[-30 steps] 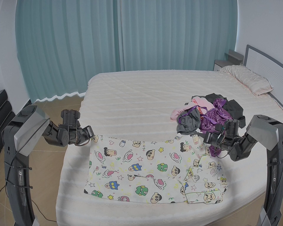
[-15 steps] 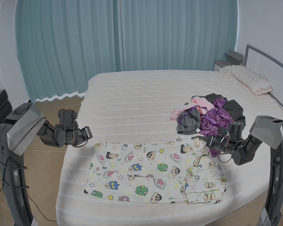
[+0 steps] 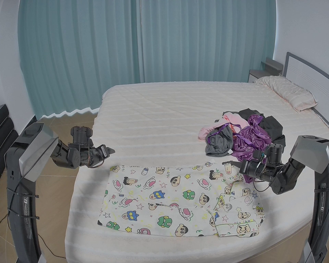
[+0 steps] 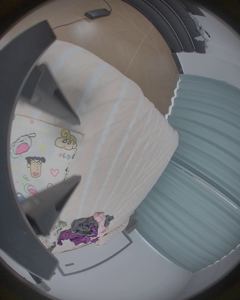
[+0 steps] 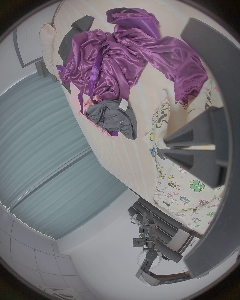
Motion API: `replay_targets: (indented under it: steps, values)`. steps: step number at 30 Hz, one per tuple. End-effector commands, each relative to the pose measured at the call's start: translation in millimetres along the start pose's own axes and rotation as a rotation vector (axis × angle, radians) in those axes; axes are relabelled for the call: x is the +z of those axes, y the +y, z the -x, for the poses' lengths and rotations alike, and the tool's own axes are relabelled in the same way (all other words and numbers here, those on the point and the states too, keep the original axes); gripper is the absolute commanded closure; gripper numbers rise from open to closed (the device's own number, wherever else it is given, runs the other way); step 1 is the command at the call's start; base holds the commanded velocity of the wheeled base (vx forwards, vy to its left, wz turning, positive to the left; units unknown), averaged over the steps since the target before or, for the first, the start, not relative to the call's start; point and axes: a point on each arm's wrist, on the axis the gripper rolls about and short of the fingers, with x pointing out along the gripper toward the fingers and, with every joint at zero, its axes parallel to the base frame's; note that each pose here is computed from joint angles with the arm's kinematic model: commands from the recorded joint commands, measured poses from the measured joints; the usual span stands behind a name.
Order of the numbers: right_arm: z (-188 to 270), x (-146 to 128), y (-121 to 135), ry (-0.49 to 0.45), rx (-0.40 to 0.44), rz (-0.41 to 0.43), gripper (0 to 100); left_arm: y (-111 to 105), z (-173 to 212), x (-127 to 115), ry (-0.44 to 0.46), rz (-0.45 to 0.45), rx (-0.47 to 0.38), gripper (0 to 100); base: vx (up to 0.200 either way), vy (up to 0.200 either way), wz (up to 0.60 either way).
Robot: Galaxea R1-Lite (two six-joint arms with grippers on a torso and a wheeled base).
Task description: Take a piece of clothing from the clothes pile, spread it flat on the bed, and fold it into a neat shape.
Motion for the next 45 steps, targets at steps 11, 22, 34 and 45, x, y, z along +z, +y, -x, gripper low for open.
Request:
replay_targets:
  steps: [11,22,34,45]
  values:
    - [-3.6,-5.6,9.3,0.017,0.017,0.005,100,3.1,-63.8,-26.7,0.120,0.035,0.017,0,0.000,0.000,0.00]
    - [-3.1,-5.7,5.9,0.016,0.011,0.001,100,-7.3,-76.9,-43.8,0.147,0.021,0.008,0,0.000,0.000,0.00]
    - [-3.3,-7.0,5.4,0.019,0.010,-0.002,100,-4.1,-69.7,-36.9,0.152,0.031,0.033,100,0.000,0.000,0.00]
    - [2.2,-0.7,2.9,-0.038,-0.001,0.011,100,-6.2,-40.0,-11.9,0.104,0.047,0.028,100,0.000,0.000,0.00]
